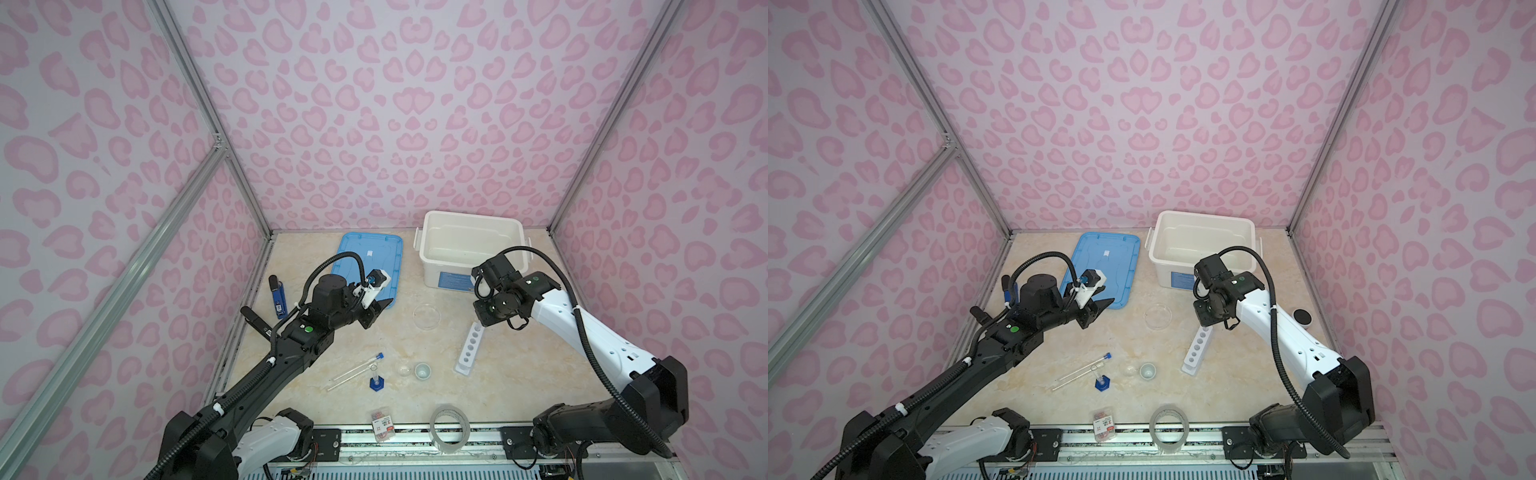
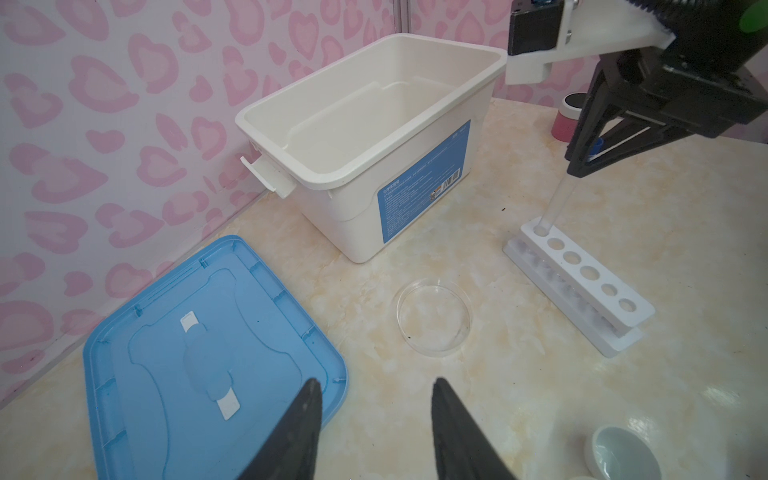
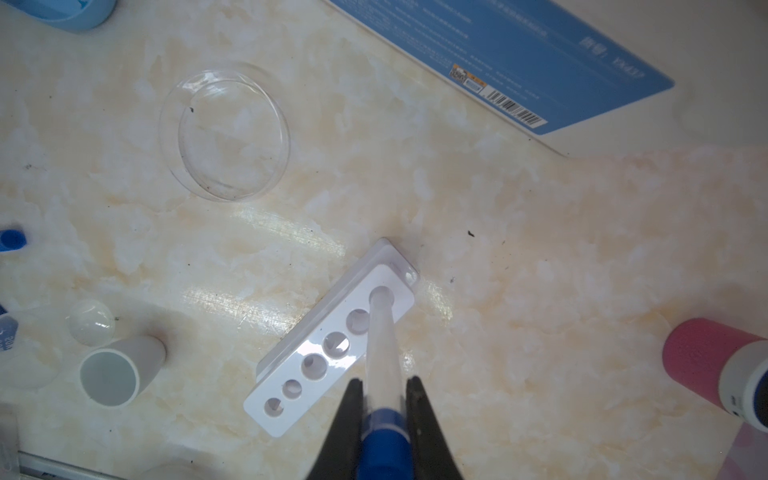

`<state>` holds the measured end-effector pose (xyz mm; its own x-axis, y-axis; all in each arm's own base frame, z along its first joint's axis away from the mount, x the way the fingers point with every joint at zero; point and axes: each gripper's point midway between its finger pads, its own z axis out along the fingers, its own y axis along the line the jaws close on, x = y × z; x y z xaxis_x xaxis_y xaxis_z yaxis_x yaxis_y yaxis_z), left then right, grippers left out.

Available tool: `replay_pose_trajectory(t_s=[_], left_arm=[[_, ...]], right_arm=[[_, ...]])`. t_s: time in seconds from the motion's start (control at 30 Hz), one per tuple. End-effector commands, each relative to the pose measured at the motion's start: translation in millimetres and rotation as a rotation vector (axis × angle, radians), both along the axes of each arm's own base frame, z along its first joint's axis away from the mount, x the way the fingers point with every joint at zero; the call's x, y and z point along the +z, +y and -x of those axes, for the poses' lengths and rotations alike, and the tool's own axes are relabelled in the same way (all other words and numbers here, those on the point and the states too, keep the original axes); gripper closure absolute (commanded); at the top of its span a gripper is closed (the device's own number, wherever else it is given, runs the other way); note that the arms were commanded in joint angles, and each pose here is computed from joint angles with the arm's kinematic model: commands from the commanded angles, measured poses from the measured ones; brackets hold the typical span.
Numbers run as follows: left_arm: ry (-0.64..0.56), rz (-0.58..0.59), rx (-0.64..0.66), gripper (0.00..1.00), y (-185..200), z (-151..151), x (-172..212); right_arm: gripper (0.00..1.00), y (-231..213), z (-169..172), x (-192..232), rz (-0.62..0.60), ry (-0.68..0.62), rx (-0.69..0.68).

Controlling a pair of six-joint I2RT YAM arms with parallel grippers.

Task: Organize the chemistry lab equipment
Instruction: 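Lower the tube into a white rack hole with right gripper and release, then lower left gripper onto the second blue-capped test tube and close it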

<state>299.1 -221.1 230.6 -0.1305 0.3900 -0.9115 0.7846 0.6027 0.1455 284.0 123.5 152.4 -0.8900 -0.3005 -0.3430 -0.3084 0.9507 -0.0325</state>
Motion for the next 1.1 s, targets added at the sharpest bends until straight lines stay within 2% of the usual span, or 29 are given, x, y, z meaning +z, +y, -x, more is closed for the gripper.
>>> replay_pose_trajectory(t_s=[0.0,0.1,0.27,0.43,0.57,0.77,0.93,1.07], left_arm=[[-0.009,0.008,-0.012,0.54,-2.0,-0.2,5.7],[-0.006,0.002,-0.012,0.54,-1.5,0.2,4.0],[0.018,-0.027,-0.004,0.50,5.5,1.3,-7.4],[0.092,-0.050,-0.001,0.49,10.6,9.3,-21.8],[0.148,-0.099,0.055,0.48,29.1,15.3,-39.2],[0.209,-0.228,0.084,0.48,54.9,39.4,-68.5],[0.271,-0.363,0.087,0.48,76.3,60.0,-94.3],[0.343,-0.459,0.082,0.48,89.4,73.1,-111.6]], right_arm=[[0.83,-1.6,-1.0,-4.9,0.015,0.007,-0.006],[0.80,-2.3,-0.9,-5.7,0.017,0.009,-0.007],[0.67,-1.9,0.1,1.2,0.010,-0.002,-0.004],[0.61,-5.1,0.3,13.3,0.024,-0.020,0.010],[0.57,-3.8,-3.6,31.0,0.015,-0.063,0.026],[0.55,-0.6,-17.5,58.2,-0.025,-0.171,0.038],[0.54,19.6,-27.3,78.6,-0.153,-0.261,0.084],[0.54,32.7,-33.7,79.1,-0.221,-0.275,0.120]])
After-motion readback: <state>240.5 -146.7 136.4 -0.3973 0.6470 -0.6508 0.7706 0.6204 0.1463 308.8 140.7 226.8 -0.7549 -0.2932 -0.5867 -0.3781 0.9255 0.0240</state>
